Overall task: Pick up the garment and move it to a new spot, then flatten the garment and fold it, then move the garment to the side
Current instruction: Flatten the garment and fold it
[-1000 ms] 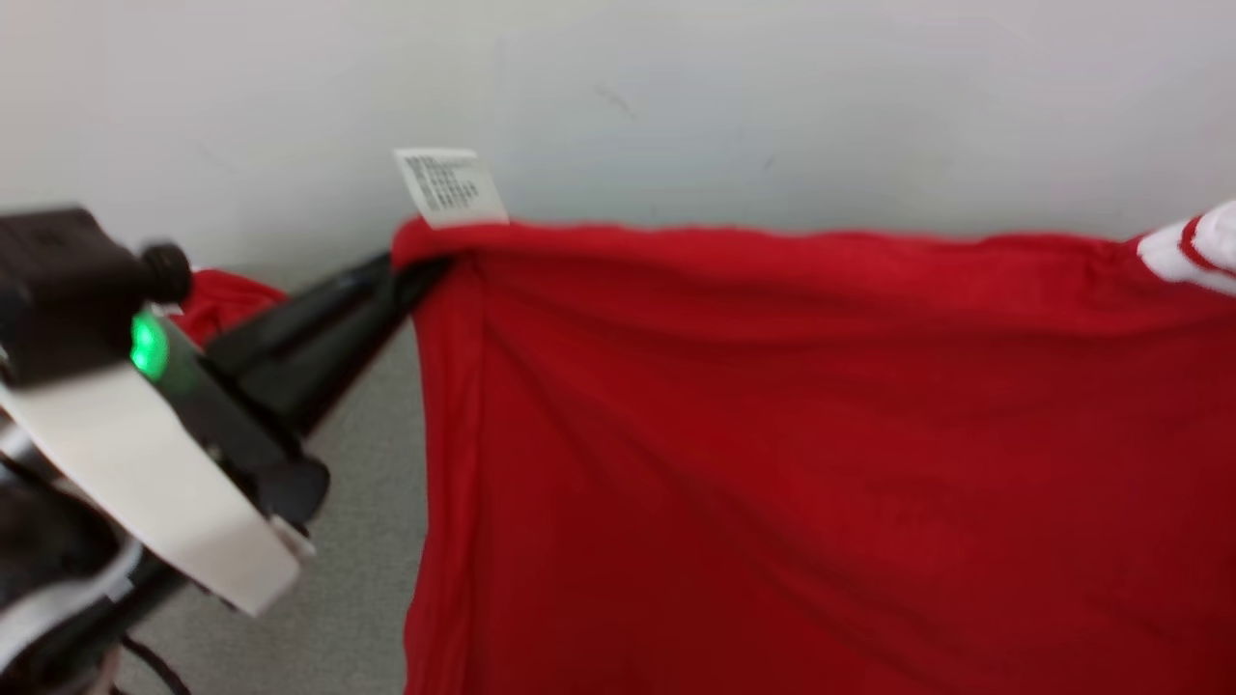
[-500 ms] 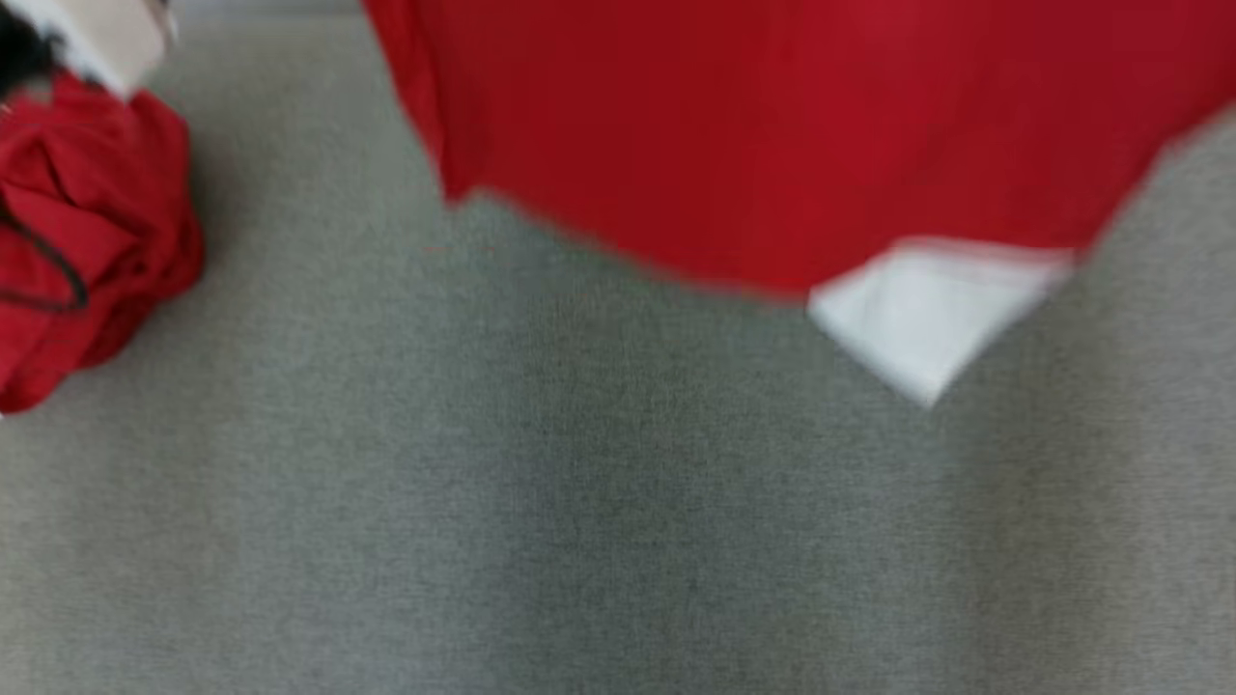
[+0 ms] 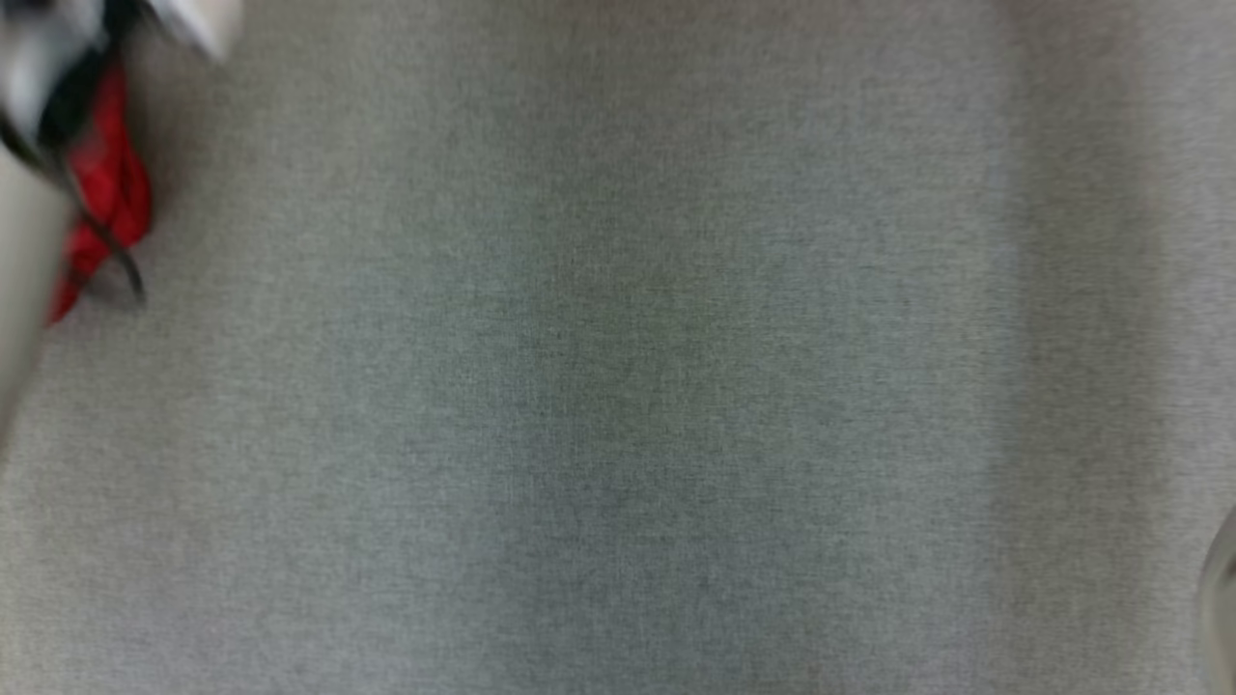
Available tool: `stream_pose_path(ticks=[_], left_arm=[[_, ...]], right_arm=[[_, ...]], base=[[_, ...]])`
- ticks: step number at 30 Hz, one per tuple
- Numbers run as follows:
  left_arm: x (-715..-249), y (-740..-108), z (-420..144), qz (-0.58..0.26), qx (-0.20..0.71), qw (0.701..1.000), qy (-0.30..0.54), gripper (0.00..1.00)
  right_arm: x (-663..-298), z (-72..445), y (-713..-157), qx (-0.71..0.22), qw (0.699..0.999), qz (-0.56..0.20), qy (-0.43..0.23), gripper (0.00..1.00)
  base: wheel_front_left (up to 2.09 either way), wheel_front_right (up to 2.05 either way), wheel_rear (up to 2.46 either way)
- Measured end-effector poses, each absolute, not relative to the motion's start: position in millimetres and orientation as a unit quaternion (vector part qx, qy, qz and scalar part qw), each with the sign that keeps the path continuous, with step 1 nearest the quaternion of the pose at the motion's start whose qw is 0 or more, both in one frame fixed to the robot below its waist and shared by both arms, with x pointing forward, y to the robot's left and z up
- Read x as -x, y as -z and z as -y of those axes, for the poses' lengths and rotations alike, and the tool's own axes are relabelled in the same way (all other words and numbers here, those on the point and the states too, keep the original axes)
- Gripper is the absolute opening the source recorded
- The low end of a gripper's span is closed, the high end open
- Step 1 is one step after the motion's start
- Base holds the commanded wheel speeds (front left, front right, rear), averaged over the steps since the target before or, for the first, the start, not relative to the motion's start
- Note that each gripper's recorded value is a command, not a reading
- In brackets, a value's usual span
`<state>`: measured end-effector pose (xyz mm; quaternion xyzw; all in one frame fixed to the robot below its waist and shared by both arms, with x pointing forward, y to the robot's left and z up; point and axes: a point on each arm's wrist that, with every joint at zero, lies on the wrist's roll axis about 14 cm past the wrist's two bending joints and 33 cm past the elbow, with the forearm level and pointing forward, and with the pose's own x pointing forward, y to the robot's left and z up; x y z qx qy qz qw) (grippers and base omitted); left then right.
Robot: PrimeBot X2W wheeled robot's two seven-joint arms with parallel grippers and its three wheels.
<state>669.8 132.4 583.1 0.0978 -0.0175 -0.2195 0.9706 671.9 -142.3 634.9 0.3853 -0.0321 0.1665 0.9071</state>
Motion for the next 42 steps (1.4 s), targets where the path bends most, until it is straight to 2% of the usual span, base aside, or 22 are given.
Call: stream_pose_path(ticks=[3, 8, 14, 18, 27, 35, 38, 42], left_arm=[[-638, -539, -131, -0.019, -0.09, 0.966, 0.241, 0.0], [-560, -471, -122, -0.098, -0.074, 0.95, 0.287, 0.0], [-488, -453, -113, -0.125, -0.04, 0.946, 0.297, 0.0], [-446, -447, -109, -0.139, -0.029, 0.946, 0.29, 0.0], [-350, -427, -93, -0.192, -0.02, 0.937, 0.292, 0.0], [-284, -415, -94, -0.239, 0.006, 0.934, 0.266, 0.0], [-279, -419, -97, -0.247, 0.012, 0.934, 0.259, 0.0], [-279, -424, -96, -0.264, 0.032, 0.928, 0.262, 0.0]], right_arm=[[-633, 149, -586, -0.398, 0.905, -0.008, -0.149, 0.0], [-543, 167, -519, -0.406, 0.904, -0.081, -0.107, 0.0], [-450, 178, -494, -0.391, 0.907, -0.132, -0.08, 0.0], [-402, 181, -481, -0.363, 0.913, -0.173, -0.065, 0.0], [-330, 198, -465, -0.303, 0.927, -0.22, -0.026, 0.0], [-267, 209, -433, -0.295, 0.912, -0.284, 0.011, 0.0], [-259, 212, -426, -0.29, 0.909, -0.298, 0.021, 0.0], [-269, 210, -430, -0.282, 0.911, -0.299, 0.012, 0.0]], base=[[0.0, 0.0, 0.0], [0.0, 0.0, 0.0], [0.0, 0.0, 0.0], [0.0, 0.0, 0.0], [0.0, 0.0, 0.0], [0.0, 0.0, 0.0], [0.0, 0.0, 0.0], [0.0, 0.0, 0.0]])
